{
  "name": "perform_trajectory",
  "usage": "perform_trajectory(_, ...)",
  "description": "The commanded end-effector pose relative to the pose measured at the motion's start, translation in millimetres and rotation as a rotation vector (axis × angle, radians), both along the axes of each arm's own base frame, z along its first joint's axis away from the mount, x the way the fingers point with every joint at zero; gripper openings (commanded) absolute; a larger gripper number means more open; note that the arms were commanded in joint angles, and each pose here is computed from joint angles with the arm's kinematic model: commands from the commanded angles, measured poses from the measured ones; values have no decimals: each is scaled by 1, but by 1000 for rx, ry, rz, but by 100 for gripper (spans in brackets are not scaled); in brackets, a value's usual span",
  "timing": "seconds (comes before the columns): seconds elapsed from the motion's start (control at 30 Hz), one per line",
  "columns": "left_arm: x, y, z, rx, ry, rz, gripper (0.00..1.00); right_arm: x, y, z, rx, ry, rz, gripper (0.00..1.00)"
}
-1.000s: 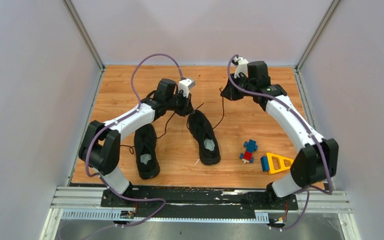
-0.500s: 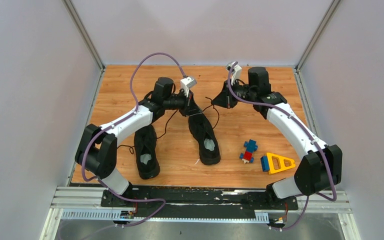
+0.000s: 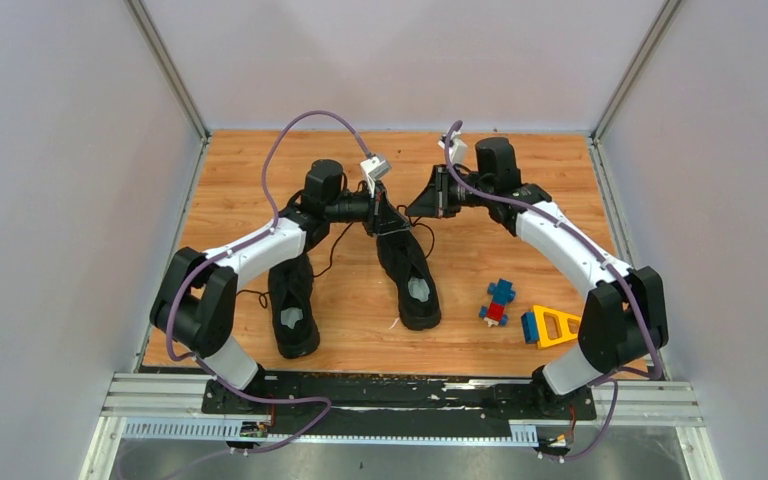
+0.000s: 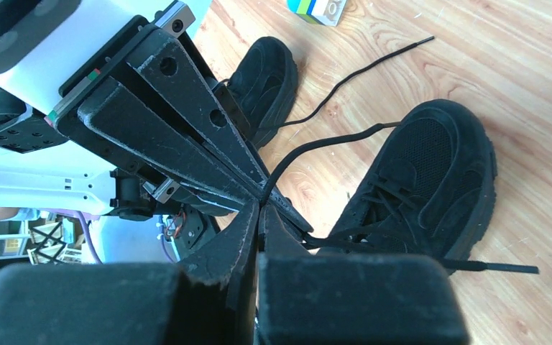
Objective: Tie the shoes
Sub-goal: Pick up the shoelace at the center of the board.
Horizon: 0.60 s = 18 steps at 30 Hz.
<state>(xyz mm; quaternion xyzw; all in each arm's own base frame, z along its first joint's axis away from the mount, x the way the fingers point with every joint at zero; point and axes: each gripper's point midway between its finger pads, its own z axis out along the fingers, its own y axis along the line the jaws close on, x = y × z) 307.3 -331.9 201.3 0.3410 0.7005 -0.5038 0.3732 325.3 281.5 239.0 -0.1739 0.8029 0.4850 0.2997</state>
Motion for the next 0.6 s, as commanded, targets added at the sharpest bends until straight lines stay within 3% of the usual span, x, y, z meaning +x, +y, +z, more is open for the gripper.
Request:
perform_trajectory(0.0,-2,-3,22,-54,-79,-35,0,2,9,14,39,-18,-12,0)
perform_trajectory(0.47,-13,1,25,-63,-125,-73,0,10,3,-9,-3,25,-94,0)
perform_trajectory(0.57,-18,-1,18,-75,-100,-109,1,6,5,-9,-12,-32,-27,8)
